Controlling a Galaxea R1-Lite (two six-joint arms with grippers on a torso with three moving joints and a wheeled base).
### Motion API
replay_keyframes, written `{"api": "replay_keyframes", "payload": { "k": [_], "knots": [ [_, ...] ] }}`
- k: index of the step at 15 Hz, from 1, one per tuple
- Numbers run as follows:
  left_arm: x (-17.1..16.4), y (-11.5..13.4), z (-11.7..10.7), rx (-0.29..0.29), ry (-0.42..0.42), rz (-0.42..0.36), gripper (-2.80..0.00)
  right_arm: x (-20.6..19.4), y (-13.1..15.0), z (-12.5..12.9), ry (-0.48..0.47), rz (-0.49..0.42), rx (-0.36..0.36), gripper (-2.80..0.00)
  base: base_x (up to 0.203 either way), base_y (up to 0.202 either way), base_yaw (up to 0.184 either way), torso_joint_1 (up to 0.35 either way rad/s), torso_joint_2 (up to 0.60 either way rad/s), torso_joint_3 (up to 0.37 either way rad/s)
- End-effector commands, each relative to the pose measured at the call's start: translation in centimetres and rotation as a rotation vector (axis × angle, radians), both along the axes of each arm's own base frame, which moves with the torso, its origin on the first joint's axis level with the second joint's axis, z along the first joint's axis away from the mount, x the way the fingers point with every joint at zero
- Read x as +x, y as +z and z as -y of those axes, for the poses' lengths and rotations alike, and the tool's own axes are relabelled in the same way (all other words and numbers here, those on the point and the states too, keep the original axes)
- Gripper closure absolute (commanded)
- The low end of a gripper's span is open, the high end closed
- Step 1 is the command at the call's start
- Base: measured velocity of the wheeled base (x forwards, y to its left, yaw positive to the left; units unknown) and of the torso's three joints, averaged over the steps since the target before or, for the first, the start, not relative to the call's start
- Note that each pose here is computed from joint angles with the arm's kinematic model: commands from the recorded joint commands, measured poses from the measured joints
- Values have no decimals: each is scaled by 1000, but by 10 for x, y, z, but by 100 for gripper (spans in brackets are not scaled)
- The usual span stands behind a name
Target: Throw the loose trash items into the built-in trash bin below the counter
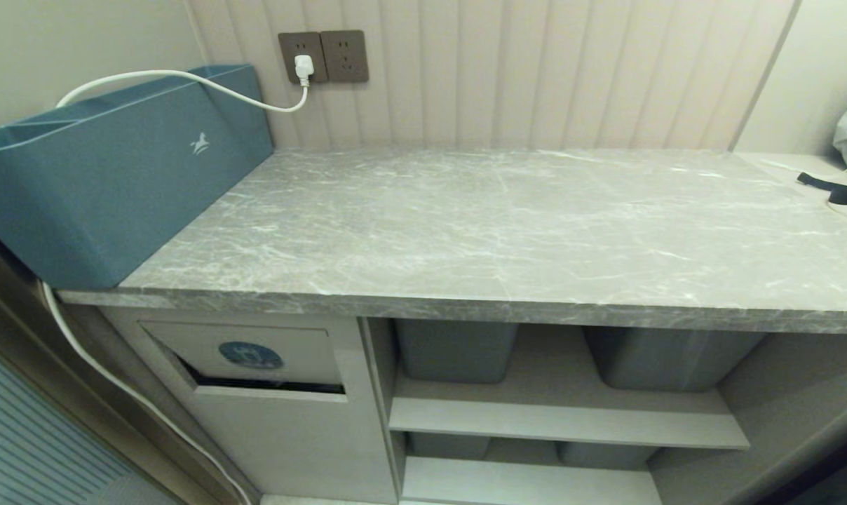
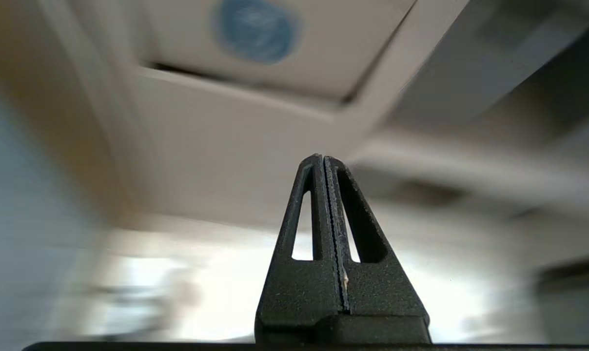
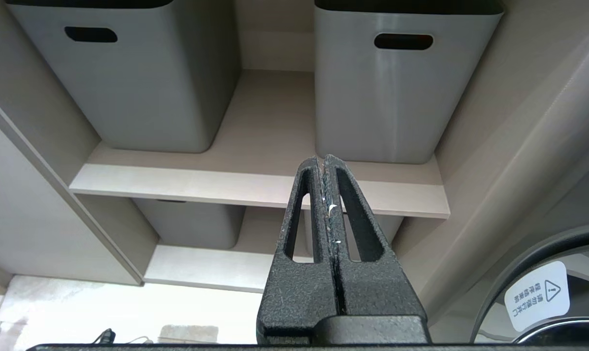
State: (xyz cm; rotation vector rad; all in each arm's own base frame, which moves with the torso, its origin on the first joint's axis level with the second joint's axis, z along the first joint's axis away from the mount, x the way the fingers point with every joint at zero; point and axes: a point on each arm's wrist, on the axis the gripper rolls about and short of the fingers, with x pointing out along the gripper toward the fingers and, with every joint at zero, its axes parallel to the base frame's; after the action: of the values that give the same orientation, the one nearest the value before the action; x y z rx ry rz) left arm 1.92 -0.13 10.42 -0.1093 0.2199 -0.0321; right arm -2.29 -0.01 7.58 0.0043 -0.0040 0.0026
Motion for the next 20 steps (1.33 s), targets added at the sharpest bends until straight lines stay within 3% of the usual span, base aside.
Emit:
{"api": "replay_keyframes", "payload": {
  "k": [1, 2, 3, 7, 8, 12, 20],
  "knots": [
    [-18, -11, 0, 261, 28, 61, 0, 0, 0, 0, 0, 1, 0, 0, 0, 0, 0, 0, 0, 0],
    [-19, -21, -1, 248, 72, -29, 0, 0, 0, 0, 0, 1, 0, 0, 0, 0, 0, 0, 0, 0],
    [-20, -26, 0, 197, 76, -77, 0, 0, 0, 0, 0, 1, 0, 0, 0, 0, 0, 0, 0, 0],
    [-19, -27, -1, 198, -110, -83, 0, 0, 0, 0, 0, 1, 0, 0, 0, 0, 0, 0, 0, 0],
    [-22, -27, -1, 201, -96, -53, 0, 0, 0, 0, 0, 1, 0, 0, 0, 0, 0, 0, 0, 0],
    [-41, -30, -1, 212, -10, 194, 0, 0, 0, 0, 2, 2, -15, 0, 0, 0, 0, 0, 0, 0],
    [-42, -30, -1, 215, -1, 208, 0, 0, 0, 0, -1, 1, -3, 0, 0, 0, 0, 0, 0, 0]
  ]
}}
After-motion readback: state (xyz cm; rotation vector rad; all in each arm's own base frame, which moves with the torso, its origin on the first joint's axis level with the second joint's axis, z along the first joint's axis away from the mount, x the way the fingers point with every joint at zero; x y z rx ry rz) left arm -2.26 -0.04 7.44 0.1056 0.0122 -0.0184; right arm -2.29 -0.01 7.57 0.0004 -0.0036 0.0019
